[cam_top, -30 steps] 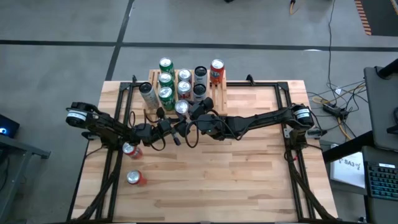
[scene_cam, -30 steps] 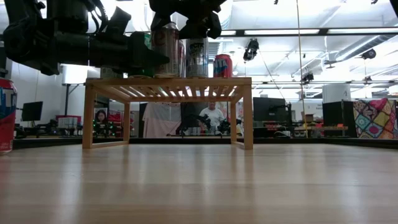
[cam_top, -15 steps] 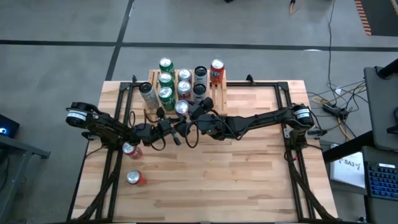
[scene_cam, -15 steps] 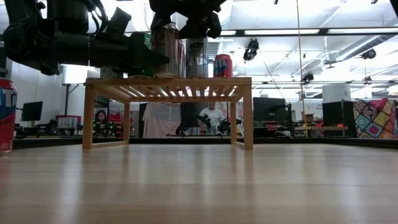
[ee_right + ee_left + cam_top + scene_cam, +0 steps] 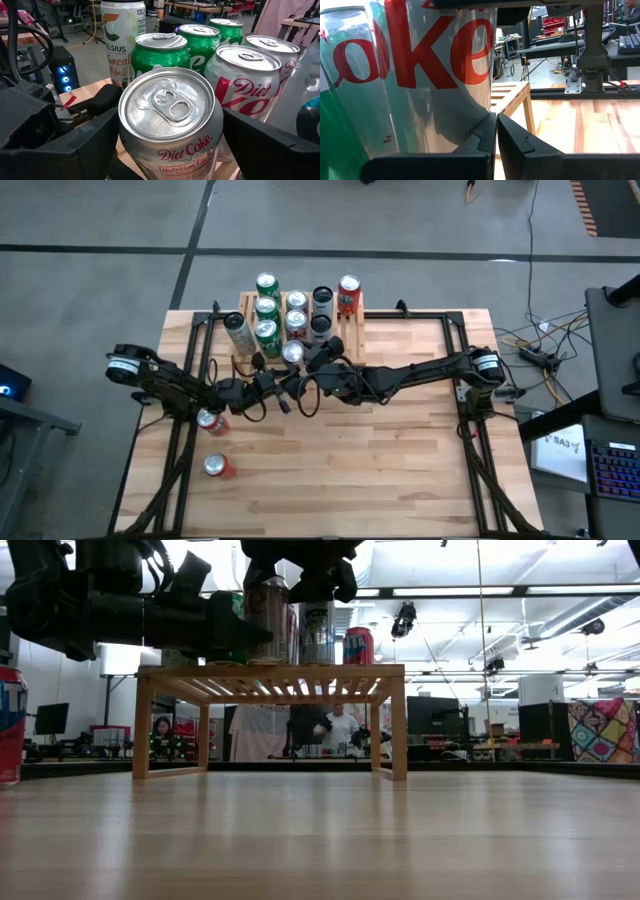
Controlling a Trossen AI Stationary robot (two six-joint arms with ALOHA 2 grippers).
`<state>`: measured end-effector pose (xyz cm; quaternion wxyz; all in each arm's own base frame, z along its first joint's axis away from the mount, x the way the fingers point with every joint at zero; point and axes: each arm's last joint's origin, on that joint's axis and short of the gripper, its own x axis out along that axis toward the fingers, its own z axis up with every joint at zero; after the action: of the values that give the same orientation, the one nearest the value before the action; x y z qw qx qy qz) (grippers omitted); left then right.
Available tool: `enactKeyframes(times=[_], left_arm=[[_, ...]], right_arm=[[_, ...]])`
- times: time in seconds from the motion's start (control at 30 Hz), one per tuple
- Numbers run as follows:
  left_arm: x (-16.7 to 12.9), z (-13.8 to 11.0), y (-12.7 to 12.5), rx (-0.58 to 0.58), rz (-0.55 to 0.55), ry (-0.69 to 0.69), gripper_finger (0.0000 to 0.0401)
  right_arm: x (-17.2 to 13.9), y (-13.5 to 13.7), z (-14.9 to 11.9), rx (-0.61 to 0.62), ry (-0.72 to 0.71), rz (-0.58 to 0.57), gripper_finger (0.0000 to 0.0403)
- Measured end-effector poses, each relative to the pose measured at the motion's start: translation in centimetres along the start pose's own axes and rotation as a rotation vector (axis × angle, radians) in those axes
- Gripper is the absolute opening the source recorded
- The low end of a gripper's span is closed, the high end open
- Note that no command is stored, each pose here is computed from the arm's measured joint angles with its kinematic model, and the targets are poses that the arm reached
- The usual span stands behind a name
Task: Place canned beverage on shelf
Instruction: Put the white soda can on the shelf
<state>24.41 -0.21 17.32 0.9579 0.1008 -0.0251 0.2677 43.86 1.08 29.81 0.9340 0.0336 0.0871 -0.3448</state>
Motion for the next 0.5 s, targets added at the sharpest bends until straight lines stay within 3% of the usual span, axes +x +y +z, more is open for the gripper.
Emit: enactKeyframes(times=[0.5], left_arm=[[0.00, -0.02, 0.00, 0.001, 0.000, 0.002, 0.0000]], right_arm=[[-0.04, 0.05, -0.10, -0.043, 0.008, 0.008, 0.0327]])
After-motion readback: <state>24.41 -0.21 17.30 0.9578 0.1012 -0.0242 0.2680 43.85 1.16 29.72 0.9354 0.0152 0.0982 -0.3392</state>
